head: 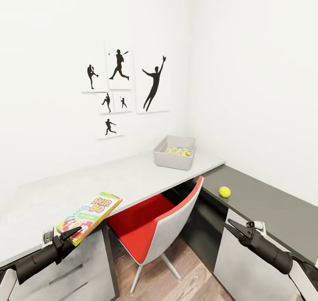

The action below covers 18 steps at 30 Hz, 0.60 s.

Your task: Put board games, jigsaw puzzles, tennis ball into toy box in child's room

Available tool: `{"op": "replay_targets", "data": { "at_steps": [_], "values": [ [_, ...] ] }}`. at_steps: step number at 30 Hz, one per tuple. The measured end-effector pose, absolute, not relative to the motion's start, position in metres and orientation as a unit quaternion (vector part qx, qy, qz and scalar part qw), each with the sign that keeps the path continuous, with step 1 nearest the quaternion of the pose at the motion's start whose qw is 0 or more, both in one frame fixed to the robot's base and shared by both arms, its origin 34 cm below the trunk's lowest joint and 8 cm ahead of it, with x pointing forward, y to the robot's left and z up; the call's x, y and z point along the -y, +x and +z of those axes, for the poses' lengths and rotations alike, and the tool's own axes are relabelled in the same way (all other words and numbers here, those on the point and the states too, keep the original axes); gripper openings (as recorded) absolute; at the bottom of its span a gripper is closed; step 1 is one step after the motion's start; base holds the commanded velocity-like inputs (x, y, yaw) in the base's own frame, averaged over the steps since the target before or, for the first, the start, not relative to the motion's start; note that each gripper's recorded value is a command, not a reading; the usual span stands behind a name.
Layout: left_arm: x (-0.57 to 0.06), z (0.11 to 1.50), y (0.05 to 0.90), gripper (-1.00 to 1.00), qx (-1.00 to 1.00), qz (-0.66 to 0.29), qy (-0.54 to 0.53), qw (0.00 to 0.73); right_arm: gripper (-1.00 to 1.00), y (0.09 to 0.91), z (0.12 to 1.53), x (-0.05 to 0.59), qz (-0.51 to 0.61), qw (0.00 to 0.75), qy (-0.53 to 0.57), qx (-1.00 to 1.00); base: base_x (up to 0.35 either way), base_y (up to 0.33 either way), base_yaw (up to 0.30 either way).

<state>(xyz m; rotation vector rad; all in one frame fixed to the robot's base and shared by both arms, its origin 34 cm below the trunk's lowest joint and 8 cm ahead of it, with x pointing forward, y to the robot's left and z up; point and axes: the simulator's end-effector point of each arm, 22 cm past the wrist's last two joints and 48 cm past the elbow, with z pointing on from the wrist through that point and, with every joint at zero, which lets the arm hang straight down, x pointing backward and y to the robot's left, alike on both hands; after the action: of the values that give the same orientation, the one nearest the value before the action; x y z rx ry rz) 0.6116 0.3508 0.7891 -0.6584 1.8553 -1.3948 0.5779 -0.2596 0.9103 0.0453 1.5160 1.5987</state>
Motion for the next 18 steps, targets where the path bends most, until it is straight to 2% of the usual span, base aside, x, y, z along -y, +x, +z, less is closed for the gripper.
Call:
{"op": "replay_targets", "data": {
  "at_steps": [13, 14, 18],
  "values": [
    [-0.3509, 0.7894, 0.6118, 1.0, -0.718, -0.54, -0.255, 0.357, 1.0, 0.5779, 0.9101, 0.2595, 0.647, 0.452, 0.018, -0.614, 0.0, 0.0, 0.0],
    [-0.3509, 0.7894, 0.6119, -1.0, -0.718, -0.54, -0.255, 0.357, 1.0, 0.5779, 0.9101, 0.2595, 0.647, 0.452, 0.018, -0.614, 0.0, 0.0, 0.0],
    [-0.3507, 0.7912, 0.6121, -1.0, -0.715, -0.545, -0.258, 0.356, 1.0, 0.5778, 0.9102, 0.2595, 0.647, 0.452, 0.018, -0.614, 0.0, 0.0, 0.0]
  ]
}}
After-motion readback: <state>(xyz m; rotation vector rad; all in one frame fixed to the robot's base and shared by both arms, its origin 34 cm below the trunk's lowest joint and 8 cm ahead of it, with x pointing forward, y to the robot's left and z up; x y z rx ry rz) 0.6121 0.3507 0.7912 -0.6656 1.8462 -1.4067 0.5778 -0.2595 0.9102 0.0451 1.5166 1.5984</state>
